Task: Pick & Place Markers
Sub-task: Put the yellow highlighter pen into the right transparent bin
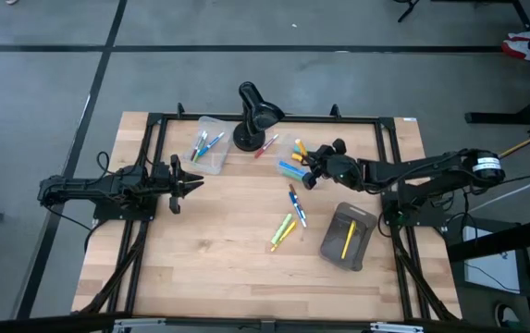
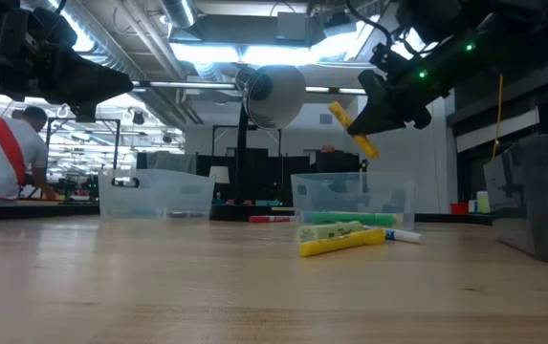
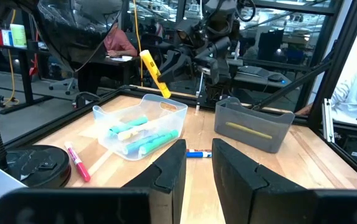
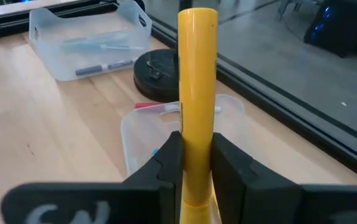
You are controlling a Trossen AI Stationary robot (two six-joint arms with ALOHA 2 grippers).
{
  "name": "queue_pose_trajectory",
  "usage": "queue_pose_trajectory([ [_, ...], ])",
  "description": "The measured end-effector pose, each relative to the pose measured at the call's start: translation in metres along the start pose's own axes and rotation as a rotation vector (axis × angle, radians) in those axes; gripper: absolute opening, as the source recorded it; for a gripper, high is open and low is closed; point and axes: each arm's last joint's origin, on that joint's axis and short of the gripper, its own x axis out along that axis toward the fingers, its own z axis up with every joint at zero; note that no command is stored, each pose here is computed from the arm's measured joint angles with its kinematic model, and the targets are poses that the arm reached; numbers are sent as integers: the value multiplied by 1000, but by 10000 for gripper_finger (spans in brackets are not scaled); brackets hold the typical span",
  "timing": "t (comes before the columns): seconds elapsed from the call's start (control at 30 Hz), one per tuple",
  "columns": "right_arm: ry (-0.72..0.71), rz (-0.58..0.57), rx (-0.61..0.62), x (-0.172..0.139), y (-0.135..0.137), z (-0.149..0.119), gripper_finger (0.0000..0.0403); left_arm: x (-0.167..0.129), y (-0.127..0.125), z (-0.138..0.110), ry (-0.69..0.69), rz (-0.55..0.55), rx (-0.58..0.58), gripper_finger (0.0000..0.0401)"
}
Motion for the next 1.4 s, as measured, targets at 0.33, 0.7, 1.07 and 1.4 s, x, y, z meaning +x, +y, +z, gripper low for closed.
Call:
queue_pose_trajectory([
  [0.33, 186, -4, -83, 10, -9, 11, 60, 0, 0, 0, 0, 0, 0, 72],
  [0.7, 378, 43, -219, 27, -5, 12, 66, 0, 0, 0, 0, 0, 0, 72],
  [1.07, 454, 60, -323, 43, -2, 5, 82, 0, 0, 0, 0, 0, 0, 72],
  [1.4, 455, 56, -312, 44, -1, 4, 89, 0, 0, 0, 0, 0, 0, 72],
])
